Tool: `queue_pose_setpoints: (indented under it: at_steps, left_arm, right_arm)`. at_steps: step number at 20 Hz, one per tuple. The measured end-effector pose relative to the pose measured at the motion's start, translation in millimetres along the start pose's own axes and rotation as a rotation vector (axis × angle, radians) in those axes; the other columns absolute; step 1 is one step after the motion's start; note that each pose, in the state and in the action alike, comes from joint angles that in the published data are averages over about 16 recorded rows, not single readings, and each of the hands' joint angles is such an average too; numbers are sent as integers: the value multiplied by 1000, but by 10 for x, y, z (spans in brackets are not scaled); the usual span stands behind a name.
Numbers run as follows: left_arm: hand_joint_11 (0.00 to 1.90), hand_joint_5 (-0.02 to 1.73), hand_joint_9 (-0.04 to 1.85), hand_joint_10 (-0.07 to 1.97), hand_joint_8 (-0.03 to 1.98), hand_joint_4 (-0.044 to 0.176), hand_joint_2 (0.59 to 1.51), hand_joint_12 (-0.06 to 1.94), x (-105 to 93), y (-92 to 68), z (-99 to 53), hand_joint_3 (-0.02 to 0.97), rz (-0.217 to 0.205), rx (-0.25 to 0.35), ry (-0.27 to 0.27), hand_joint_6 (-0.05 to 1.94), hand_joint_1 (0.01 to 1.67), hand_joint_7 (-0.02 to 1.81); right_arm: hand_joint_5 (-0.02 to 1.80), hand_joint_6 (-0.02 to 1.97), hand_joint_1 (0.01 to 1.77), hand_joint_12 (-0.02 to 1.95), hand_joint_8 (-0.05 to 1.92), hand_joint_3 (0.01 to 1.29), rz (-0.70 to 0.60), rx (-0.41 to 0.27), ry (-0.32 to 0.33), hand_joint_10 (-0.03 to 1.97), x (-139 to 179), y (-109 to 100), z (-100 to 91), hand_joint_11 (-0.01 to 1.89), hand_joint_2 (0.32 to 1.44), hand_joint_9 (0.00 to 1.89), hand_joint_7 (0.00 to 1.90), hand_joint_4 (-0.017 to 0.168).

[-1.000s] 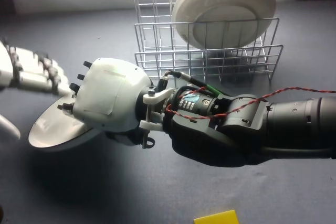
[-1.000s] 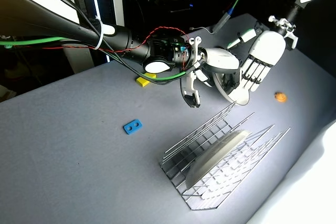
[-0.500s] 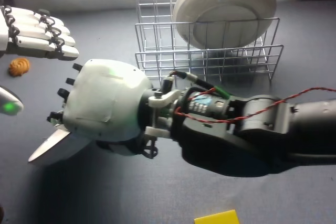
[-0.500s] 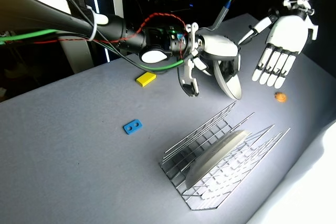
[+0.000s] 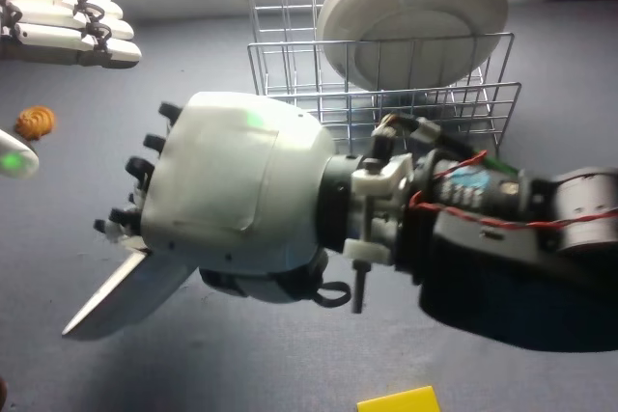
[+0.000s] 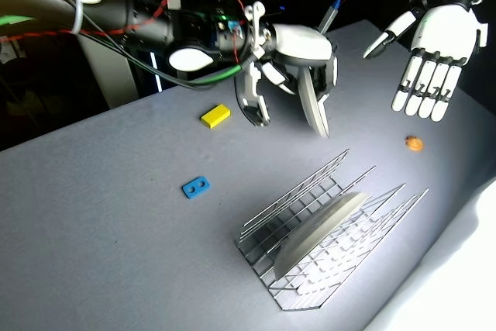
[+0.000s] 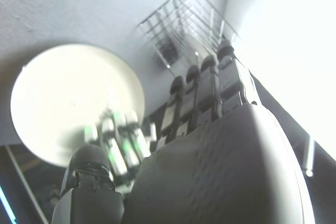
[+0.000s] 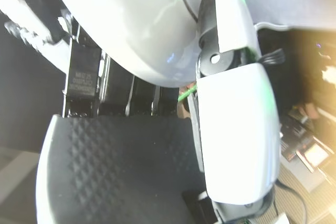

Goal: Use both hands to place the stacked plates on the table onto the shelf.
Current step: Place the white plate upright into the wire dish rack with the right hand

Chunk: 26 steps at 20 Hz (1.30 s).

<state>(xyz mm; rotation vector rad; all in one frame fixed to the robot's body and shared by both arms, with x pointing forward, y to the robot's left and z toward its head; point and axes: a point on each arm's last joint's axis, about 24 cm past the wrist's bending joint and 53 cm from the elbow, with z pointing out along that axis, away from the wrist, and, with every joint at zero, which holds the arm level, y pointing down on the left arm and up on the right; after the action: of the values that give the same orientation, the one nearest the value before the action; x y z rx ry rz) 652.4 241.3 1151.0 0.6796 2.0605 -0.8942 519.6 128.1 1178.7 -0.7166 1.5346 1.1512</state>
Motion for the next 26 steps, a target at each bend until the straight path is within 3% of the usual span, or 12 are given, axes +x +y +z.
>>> queue_pose_setpoints:
  at_steps: [4, 8, 18, 26]
  left_arm:
    - [22, 33, 14, -65, -3, 5, 1106, 0, -18, -12, -28, 20, 6, 1, -5, 18, 12, 20]
    - [23, 33, 16, -65, -3, 5, 1103, 0, -11, -21, -47, 21, 10, 2, -2, 18, 12, 19]
    - [22, 28, 20, -65, -3, 5, 1097, 0, 34, -40, -57, 20, 23, 3, 16, 18, 12, 22]
    - [22, 25, 22, -65, -3, 5, 1097, -1, 62, -38, -51, 20, 29, 0, 27, 18, 12, 26]
  right_arm:
    - [817, 1092, 1187, 875, 933, 15, 65, -9, -5, 25, -294, 19, -159, 1125, 1022, 1414, 1090, -3]
    - [815, 1091, 1187, 878, 919, 15, 169, 23, -17, 21, -609, -114, -315, 1124, 1022, 1415, 1094, -3]
    - [800, 1095, 1194, 859, 927, 15, 538, 198, -128, 17, -1197, -822, -675, 1123, 1022, 1425, 1093, -4]
    - [798, 1090, 1201, 846, 942, 15, 686, 286, -234, 17, -1402, -1311, -852, 1122, 1021, 1428, 1086, -6]
